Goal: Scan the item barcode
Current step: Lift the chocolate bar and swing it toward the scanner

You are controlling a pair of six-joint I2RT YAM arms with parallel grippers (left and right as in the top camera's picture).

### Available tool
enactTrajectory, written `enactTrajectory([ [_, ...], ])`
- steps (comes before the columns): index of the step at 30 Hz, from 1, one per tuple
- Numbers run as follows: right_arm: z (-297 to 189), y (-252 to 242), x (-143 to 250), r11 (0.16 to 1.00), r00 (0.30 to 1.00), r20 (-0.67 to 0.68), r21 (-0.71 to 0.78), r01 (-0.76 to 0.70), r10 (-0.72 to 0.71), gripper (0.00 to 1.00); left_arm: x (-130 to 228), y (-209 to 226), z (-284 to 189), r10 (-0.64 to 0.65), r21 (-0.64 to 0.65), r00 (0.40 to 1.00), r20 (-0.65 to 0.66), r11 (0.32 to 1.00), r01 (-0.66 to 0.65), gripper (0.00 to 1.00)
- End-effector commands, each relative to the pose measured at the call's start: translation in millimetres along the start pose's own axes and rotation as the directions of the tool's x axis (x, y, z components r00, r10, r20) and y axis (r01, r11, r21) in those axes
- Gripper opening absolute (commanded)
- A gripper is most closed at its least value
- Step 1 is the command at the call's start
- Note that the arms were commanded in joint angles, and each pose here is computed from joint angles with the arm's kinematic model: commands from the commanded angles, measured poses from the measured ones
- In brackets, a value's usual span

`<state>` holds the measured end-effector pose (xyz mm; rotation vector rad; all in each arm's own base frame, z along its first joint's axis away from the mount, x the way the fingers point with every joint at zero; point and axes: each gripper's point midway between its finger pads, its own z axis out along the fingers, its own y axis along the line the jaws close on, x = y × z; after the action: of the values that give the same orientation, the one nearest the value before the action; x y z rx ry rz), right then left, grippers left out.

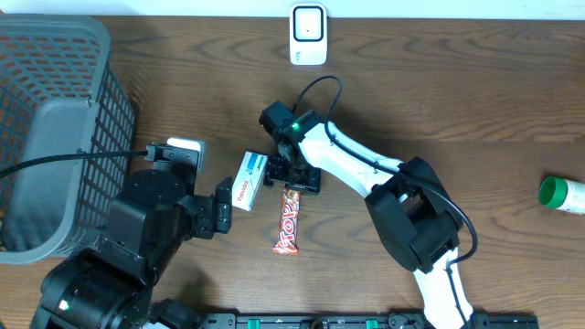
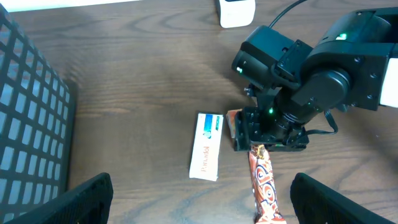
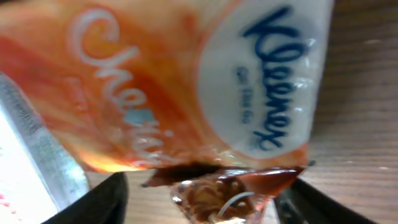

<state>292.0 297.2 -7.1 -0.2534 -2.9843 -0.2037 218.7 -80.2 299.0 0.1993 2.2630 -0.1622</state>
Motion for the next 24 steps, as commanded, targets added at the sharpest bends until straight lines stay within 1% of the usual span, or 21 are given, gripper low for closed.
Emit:
enactTrajectory([
  [1, 82.2, -84.1, 24.9, 0.943, 0.993, -0.115, 0.334, 0.001, 0.04, 0.6, -0.7, 0.5, -1.9, -0.015, -0.002, 1.0, 0.006, 1.0, 0.015, 0.92],
  [4, 78.4, -93.6, 31.0, 0.925, 0.99, -0.136, 0.378, 0.031, 0.023, 0.55, -0.6, 0.5, -1.9, -0.015, -0.002, 1.0, 0.006, 1.0, 0.015, 0.91],
  [8, 76.8, -98.5, 33.7, 0.917, 0.987, -0.162, 0.391, 0.079, -0.016, 0.44, -0.6, 0.5, -1.9, -0.015, -0.002, 1.0, 0.006, 1.0, 0.015, 0.91],
  [11, 77.1, -97.1, 36.0, 0.92, 0.982, -0.186, 0.375, 0.11, -0.041, 0.31, -0.6, 0.5, -1.9, -0.015, -0.002, 1.0, 0.006, 1.0, 0.015, 0.91],
  [13, 78.0, -93.1, 39.7, 0.928, 0.974, -0.216, 0.346, 0.136, -0.063, 0.24, -0.6, 0.5, -1.9, -0.015, -0.002, 1.0, 0.006, 1.0, 0.015, 0.91],
  [15, 77.7, -89.2, 43.5, 0.937, 0.965, -0.249, 0.31, 0.163, -0.086, 0.19, -0.6, 0.5, -1.9, -0.015, -0.002, 1.0, 0.006, 1.0, 0.015, 0.91],
  [20, 75.6, -78.4, 51.4, 0.953, 0.926, -0.336, 0.182, 0.244, -0.173, 0.1, -0.6, 0.5, -1.9, -0.015, -0.002, 1.0, 0.006, 1.0, 0.015, 0.92],
  [22, 72.6, -70.1, 56.8, 0.955, 0.892, -0.384, 0.076, 0.288, -0.239, 0.06, -0.6, 0.5, -1.9, -0.015, -0.002, 1.0, 0.006, 1.0, 0.015, 0.91],
  [24, 68.1, -58.9, 63.6, 0.944, 0.847, -0.424, -0.063, 0.325, -0.32, 0.03, -0.7, 0.5, -1.9, -0.015, -0.002, 1.0, 0.006, 1.0, 0.015, 0.91],
])
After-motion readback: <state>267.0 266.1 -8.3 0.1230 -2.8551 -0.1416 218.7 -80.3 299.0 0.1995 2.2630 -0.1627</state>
